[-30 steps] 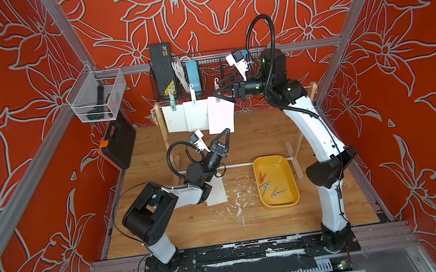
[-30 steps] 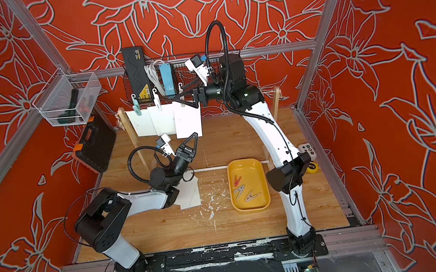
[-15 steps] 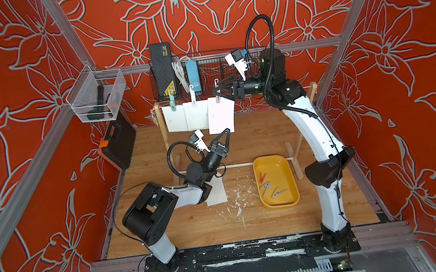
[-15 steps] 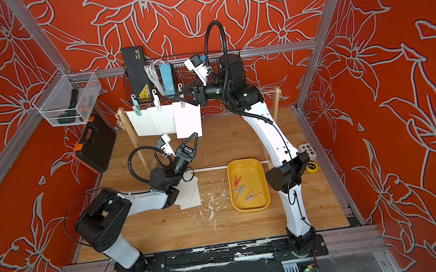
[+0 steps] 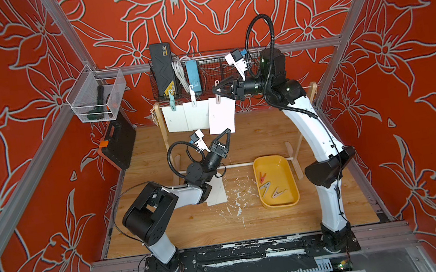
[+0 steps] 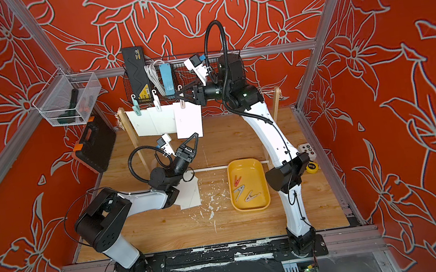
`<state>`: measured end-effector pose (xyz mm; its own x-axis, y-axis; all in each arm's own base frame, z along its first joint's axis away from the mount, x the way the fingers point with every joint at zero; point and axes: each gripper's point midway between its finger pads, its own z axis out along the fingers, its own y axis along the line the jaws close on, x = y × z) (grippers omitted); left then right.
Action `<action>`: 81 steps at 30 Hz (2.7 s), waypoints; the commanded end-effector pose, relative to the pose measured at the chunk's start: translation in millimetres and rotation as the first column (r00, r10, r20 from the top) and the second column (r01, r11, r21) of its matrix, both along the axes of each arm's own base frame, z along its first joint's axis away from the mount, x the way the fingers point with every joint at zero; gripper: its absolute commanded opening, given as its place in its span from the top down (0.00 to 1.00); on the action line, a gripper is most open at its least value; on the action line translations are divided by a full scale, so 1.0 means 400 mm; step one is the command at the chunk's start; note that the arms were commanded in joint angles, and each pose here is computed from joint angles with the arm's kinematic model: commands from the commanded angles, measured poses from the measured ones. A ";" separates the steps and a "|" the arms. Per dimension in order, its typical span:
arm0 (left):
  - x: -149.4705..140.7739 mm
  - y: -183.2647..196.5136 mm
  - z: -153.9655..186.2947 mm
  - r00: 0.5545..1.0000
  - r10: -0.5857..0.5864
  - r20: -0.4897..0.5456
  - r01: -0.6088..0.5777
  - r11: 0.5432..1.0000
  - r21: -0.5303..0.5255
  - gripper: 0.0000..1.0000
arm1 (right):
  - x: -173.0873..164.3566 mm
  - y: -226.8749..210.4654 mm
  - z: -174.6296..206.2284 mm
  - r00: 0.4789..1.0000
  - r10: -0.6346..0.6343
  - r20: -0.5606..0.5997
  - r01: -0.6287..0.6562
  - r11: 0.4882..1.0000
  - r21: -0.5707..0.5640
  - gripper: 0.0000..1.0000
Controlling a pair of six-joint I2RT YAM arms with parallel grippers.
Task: Remove the postcards from the strings
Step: Remove the clamp from the clothesline, then place the postcard on the postcard.
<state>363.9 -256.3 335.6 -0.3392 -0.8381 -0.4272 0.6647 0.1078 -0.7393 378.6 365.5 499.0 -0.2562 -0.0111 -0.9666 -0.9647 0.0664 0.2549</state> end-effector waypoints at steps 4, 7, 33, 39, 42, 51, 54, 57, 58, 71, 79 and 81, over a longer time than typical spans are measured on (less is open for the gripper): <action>-0.068 0.033 0.101 0.983 -0.019 0.183 0.041 0.993 -0.114 1.00 | -0.009 0.000 0.043 0.998 -0.017 0.062 0.015 0.999 0.031 0.74; -0.071 0.031 0.093 0.984 -0.026 0.176 0.046 0.993 -0.108 1.00 | -0.009 -0.002 0.055 0.997 -0.030 0.077 0.028 0.999 0.038 0.74; -0.126 0.008 0.021 0.985 -0.115 0.127 0.121 0.992 -0.034 1.00 | -0.026 -0.052 0.142 0.973 -0.151 0.173 0.140 0.987 0.076 0.75; -0.151 -0.010 -0.035 0.985 -0.161 0.067 0.163 0.987 -0.011 1.00 | -0.043 -0.073 0.169 0.961 -0.184 0.209 0.169 0.982 0.087 0.75; -0.159 -0.007 -0.064 0.986 -0.165 0.038 0.165 0.986 0.005 1.00 | -0.045 -0.078 0.170 0.961 -0.186 0.205 0.172 0.982 0.084 0.75; -0.180 0.014 -0.118 0.988 -0.152 -0.022 0.153 0.988 0.029 1.00 | -0.040 -0.081 0.135 0.963 -0.196 0.188 0.190 0.981 0.048 0.75; -0.193 0.026 -0.144 0.988 -0.147 -0.048 0.149 0.988 0.042 1.00 | -0.058 -0.096 0.142 0.955 -0.209 0.209 0.205 0.978 0.044 0.75; -0.207 0.041 -0.182 0.985 -0.144 -0.099 0.150 0.987 0.053 1.00 | -0.079 -0.114 0.143 0.946 -0.229 0.228 0.226 0.973 0.038 0.75; -0.213 0.046 -0.197 0.983 -0.142 -0.118 0.150 0.987 0.057 1.00 | -0.089 -0.121 0.144 0.943 -0.234 0.238 0.232 0.972 0.036 0.74; -0.235 0.136 -0.376 0.932 0.053 -0.358 0.035 0.971 0.236 1.00 | -0.181 -0.235 0.034 0.899 -0.384 0.213 0.398 0.917 -0.026 0.75; -0.246 0.175 -0.484 0.865 0.176 -0.470 0.026 0.919 0.392 1.00 | -0.246 -0.310 -0.152 0.872 -0.487 0.050 0.489 0.868 -0.081 0.74; -0.251 0.180 -0.510 0.850 0.186 -0.493 0.038 0.911 0.410 1.00 | -0.258 -0.327 -0.220 0.862 -0.507 0.011 0.504 0.853 -0.139 0.75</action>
